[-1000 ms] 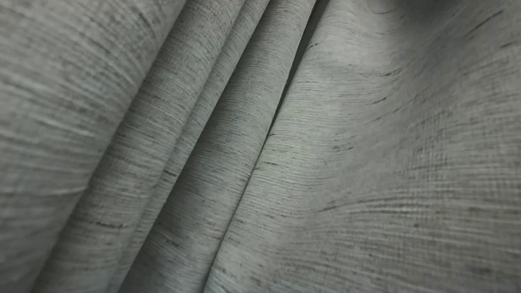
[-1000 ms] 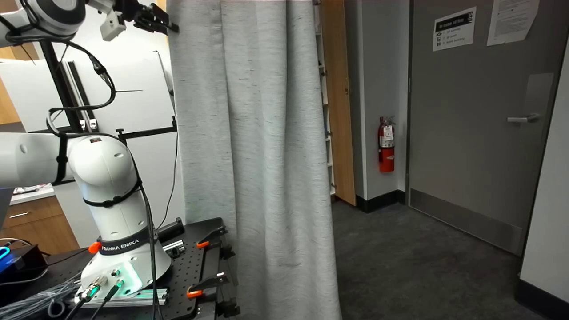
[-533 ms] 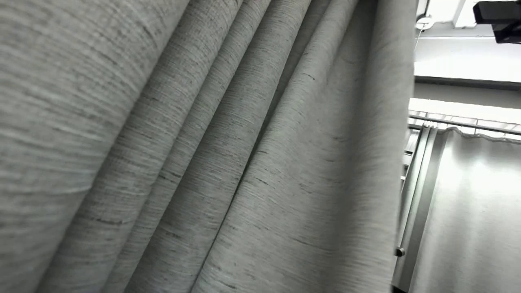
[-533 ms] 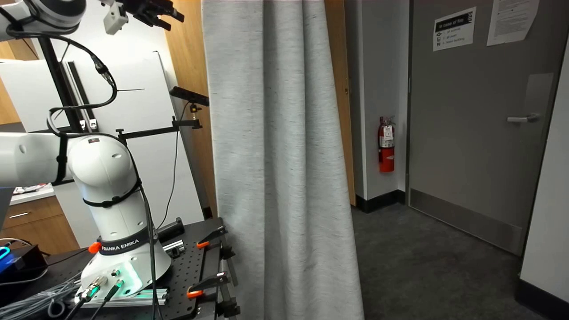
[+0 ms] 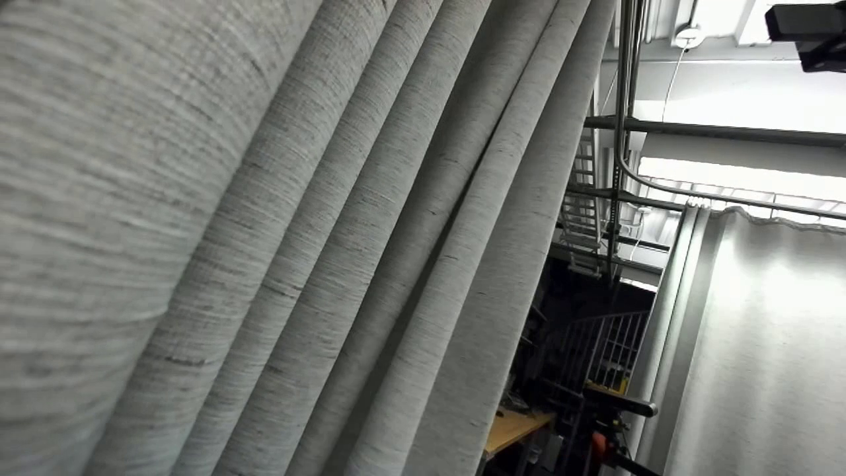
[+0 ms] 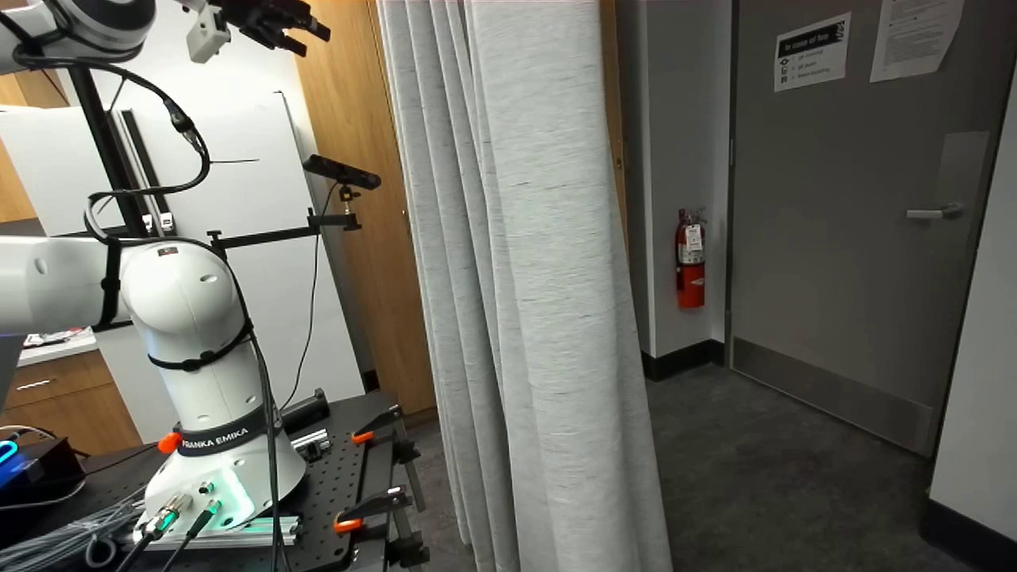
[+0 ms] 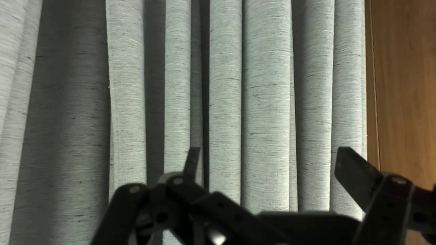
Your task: Slide the curtain to the left
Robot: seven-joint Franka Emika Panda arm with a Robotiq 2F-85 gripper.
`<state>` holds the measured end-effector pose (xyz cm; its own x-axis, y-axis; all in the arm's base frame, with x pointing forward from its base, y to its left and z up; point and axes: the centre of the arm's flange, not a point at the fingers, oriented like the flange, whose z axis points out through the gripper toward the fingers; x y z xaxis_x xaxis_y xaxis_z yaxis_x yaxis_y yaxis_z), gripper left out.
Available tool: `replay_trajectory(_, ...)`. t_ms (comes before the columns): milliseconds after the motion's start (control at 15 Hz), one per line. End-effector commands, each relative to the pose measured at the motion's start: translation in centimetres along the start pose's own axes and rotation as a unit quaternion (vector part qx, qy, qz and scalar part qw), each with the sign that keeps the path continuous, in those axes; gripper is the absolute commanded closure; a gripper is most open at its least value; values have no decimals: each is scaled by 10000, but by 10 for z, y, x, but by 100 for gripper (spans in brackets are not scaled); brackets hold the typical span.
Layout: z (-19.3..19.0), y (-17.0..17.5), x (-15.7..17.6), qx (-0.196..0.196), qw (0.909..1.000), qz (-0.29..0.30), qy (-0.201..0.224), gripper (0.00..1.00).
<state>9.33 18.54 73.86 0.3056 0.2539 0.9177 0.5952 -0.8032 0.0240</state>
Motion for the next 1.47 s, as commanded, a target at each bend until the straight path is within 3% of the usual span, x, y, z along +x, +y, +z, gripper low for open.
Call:
replay_trajectory(0, 0, 0, 0, 0, 10000, 0, 0, 0)
replay_trajectory(467, 0, 0, 0, 0, 10000, 0, 0, 0)
replay_trajectory(733, 24, 42, -8, -381, 9954, 677, -568, 0)
replay_trajectory(1000, 44, 106, -12, -923, 9832, 1266, -936, 0)
replay_trajectory(1400, 60, 212, -12, -1736, 9514, 2161, -1340, 0)
